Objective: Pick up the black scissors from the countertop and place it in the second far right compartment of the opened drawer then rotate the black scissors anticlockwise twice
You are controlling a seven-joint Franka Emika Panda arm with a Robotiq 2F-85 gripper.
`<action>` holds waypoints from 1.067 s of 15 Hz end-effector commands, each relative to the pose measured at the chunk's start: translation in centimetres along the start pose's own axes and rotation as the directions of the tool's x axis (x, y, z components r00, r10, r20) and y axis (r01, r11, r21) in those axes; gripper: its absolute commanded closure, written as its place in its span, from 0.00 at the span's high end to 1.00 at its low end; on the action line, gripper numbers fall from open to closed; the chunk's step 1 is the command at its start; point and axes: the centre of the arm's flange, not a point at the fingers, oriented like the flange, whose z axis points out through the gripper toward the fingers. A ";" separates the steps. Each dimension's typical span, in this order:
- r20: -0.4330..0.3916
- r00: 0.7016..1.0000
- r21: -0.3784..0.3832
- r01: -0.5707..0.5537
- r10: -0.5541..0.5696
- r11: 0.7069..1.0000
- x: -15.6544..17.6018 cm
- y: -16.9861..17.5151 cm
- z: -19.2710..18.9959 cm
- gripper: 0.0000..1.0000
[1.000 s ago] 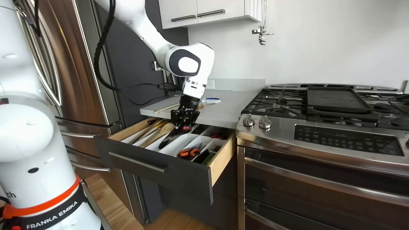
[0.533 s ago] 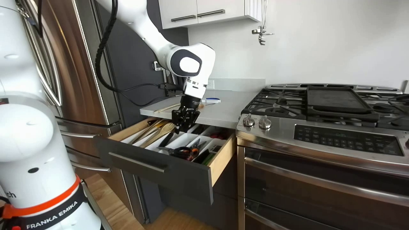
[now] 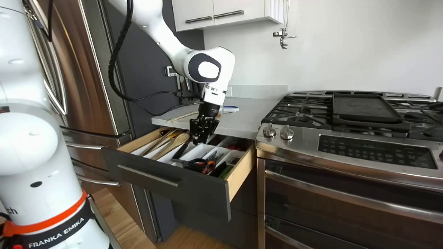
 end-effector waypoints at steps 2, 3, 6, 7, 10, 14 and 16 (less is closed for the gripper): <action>-0.039 0.997 -0.062 0.060 -0.062 0.996 0.2 0.1 1.9 0.78; -0.044 0.996 -0.068 0.073 -0.076 0.995 0.2 0.3 2.3 0.86; -0.052 0.990 -0.094 0.125 -0.130 0.988 0.1 0.8 3.8 1.00; -0.055 0.988 -0.091 0.141 -0.146 0.986 0.1 0.7 4.2 1.00; -0.061 0.982 -0.055 0.174 -0.178 0.983 0.1 0.0 5.1 1.00; -0.095 0.974 0.021 0.209 -0.206 0.978 0.4 -1.4 6.2 0.64; -0.101 0.971 0.039 0.221 -0.216 0.975 0.5 -1.8 7.0 0.58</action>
